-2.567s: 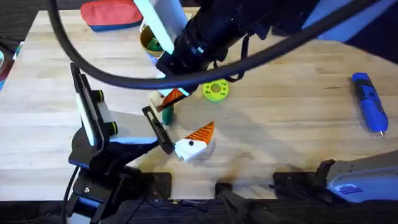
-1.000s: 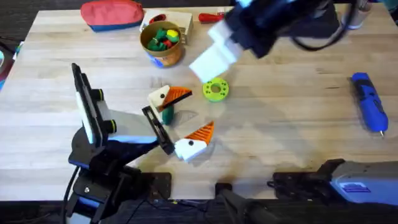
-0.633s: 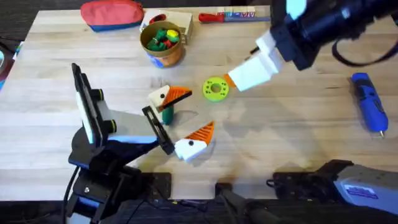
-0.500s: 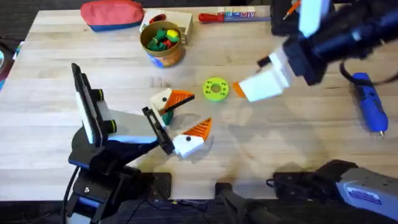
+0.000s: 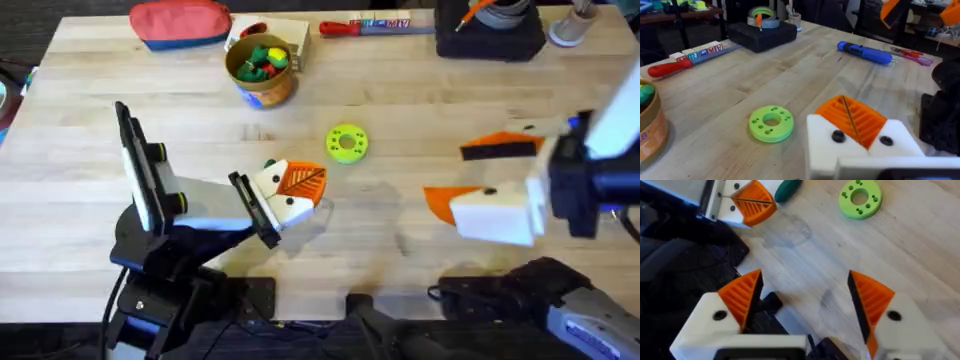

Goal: Pick up the gripper from the table and insert it into the empty holder that is missing its gripper. Then pick up a screw, insert it into the mounting hole, and use the screwdriver to tighten it. Finally, clean up the table by picking up the vegetable and placing it into the bucket.

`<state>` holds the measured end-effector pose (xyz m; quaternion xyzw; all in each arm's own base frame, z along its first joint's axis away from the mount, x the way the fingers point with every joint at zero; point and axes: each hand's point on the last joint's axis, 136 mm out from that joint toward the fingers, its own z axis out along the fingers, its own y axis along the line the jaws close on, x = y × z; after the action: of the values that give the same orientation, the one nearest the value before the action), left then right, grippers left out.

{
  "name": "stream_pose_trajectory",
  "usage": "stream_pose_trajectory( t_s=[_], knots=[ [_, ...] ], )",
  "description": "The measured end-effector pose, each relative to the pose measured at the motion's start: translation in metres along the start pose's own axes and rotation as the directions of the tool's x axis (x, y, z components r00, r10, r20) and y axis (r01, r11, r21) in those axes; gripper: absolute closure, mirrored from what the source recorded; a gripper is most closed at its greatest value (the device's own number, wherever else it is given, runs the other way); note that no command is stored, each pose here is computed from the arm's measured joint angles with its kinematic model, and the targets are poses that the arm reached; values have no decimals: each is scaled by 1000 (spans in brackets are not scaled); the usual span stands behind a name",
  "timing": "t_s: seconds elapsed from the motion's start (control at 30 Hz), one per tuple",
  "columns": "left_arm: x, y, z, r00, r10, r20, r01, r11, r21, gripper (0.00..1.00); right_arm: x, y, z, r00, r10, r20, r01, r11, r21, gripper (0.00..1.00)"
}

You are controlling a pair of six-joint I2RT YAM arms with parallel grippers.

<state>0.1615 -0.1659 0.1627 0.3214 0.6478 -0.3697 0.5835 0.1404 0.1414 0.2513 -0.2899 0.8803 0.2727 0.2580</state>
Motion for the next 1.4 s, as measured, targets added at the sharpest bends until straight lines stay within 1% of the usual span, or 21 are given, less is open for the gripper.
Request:
stream_pose_trajectory(
  t_s=[0.13, 0.3, 0.37, 0.4, 0.47, 0.53, 0.57, 0.63, 0.73, 0.83, 0.9, 0.97, 1.03, 1.1, 1.17, 1.3, 1.4],
  knots=[
    [0, 0, 0, 1000, 0, 0, 0, 1000, 0, 994, 10, 8, -10, 998, 20, 52, -20, 1000, 1, 8],
    [0, 0, 0, 1000, 0, 0, 0, 1000, 0, 995, 12, 6, -12, 997, 39, 69, -40, 999, 16, 9],
    [0, 0, 0, 1000, 0, 0, 0, 1000, 0, 995, 11, -7, -12, 995, 74, 74, -80, 993, 84, 10],
    [0, 0, 0, 1000, 0, 0, 0, 1000, 0, 995, 11, -18, -11, 992, 104, 78, -114, 984, 138, 9],
    [0, 0, 0, 1000, 0, 0, 0, 1000, 0, 995, 7, -43, -11, 983, 158, 99, -178, 951, 254, 9],
    [0, 0, 0, 1000, 0, 0, 0, 1000, 0, 995, 3, -72, -12, 972, 202, 119, -233, 897, 376, 9],
    [0, 0, 0, 1000, 0, 0, 0, 1000, 0, 995, 1, -88, -12, 967, 224, 125, -256, 861, 439, 10],
    [0, 0, 0, 1000, 0, 0, 0, 1000, 0, 995, 1, -119, -14, 954, 270, 127, -294, 777, 557, 10],
    [0, 0, 0, 1000, 0, 0, 0, 1000, 0, 995, 7, -162, -17, 935, 337, 108, -316, 655, 686, 9],
    [0, 0, 0, 1000, 0, 0, 0, 1000, 0, 995, 22, -205, -19, 898, 434, 77, -329, 543, 773, 10],
    [0, 0, 0, 1000, 0, 0, 0, 1000, 0, 995, 37, -237, -21, 854, 515, 73, -349, 463, 815, 10],
    [0, 0, 0, 1000, 0, 0, 0, 1000, 0, 995, 55, -264, -25, 806, 588, 74, -366, 395, 843, 10],
    [0, 0, 0, 1000, 0, 0, 0, 1000, 0, 995, 74, -283, -31, 762, 645, 58, -367, 357, 859, 10],
    [0, 0, 0, 1000, 0, 0, 0, 1000, 0, 995, 90, -298, -40, 726, 687, 38, -364, 337, 868, 10],
    [0, 0, 0, 1000, 0, 0, 0, 1000, 0, 995, 100, -310, -50, 707, 707, 27, -366, 333, 869, 10],
    [0, 0, 0, 1000, 0, 0, 0, 1000, 0, 995, 111, -331, -70, 706, 707, 39, -391, 344, 854, 9],
    [0, 0, 0, 1000, 0, 0, 0, 1000, 0, 995, 121, -340, -81, 711, 701, 58, -430, 368, 824, 10]
  ],
)
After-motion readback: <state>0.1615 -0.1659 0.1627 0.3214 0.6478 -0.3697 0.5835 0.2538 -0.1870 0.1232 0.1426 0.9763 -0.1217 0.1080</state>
